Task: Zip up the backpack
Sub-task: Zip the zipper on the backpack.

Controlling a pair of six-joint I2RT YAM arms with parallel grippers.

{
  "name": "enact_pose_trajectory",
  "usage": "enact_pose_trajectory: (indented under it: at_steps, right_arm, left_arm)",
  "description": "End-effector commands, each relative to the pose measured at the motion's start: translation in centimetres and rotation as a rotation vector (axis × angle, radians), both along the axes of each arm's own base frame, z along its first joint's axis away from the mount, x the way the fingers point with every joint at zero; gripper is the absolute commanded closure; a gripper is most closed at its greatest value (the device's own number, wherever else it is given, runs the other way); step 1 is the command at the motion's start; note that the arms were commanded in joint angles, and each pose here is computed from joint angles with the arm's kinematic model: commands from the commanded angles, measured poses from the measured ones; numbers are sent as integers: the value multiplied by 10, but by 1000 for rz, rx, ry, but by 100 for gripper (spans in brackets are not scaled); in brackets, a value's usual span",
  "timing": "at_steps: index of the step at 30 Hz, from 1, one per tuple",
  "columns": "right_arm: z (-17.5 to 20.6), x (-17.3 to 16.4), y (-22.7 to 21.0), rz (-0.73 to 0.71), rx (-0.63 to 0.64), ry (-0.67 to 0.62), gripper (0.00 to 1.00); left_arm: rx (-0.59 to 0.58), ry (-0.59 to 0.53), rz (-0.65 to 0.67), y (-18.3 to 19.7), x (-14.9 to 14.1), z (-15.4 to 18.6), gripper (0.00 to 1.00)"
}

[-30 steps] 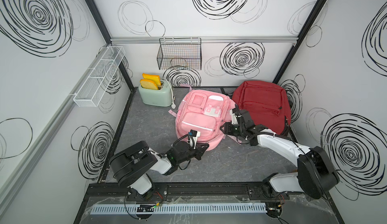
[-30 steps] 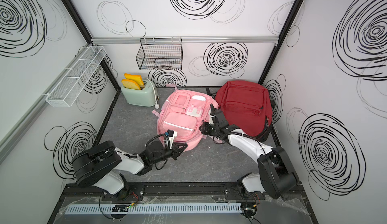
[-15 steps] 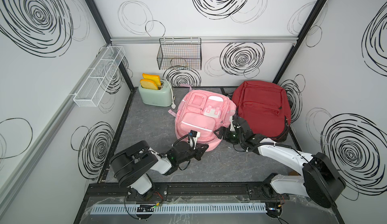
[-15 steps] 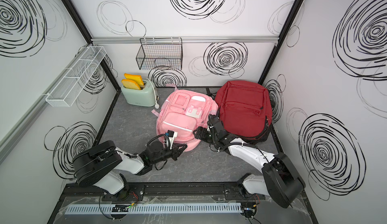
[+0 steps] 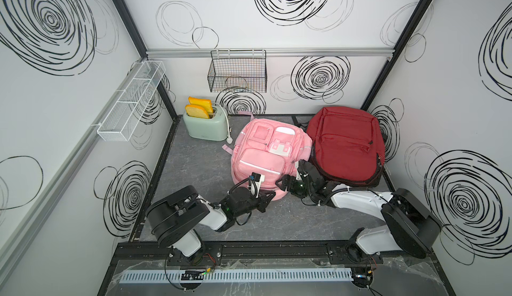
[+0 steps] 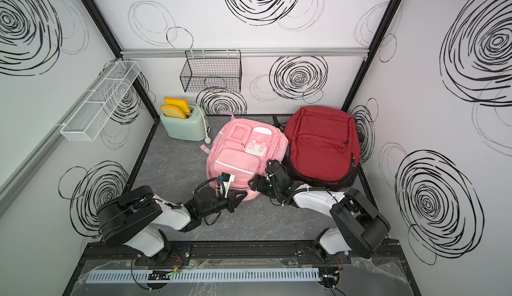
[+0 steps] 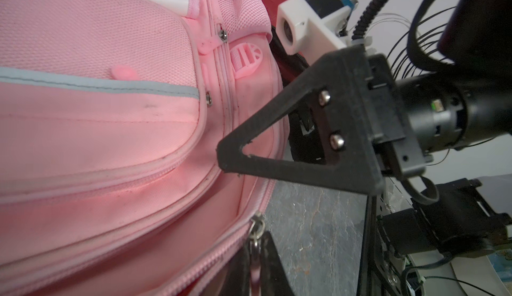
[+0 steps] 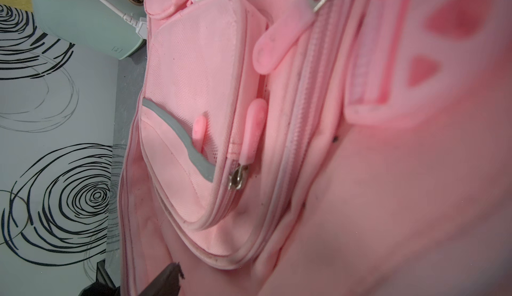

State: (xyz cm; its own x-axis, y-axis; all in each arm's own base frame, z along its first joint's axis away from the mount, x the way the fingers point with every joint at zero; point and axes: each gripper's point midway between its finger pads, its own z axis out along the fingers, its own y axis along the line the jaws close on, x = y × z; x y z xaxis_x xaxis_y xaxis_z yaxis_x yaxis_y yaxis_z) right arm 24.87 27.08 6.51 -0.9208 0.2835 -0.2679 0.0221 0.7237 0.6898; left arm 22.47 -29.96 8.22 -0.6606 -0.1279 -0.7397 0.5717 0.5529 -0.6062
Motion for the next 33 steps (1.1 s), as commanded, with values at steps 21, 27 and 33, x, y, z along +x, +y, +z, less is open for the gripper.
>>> enact_pose_trajectory:
  at_steps: [21, 27, 33]
  right_arm:
    - [95, 31, 22, 202, -103, -337, 100]
    - [124, 39, 12, 242, -213, -439, 100]
    - [119, 44, 0, 270, -299, -449, 100]
  left_arm:
    - [-45, -38, 8, 1, 3, 13, 100]
    - [-43, -41, 16, 3, 4, 13, 100]
    - [-42, -43, 36, 7, 6, 13, 100]
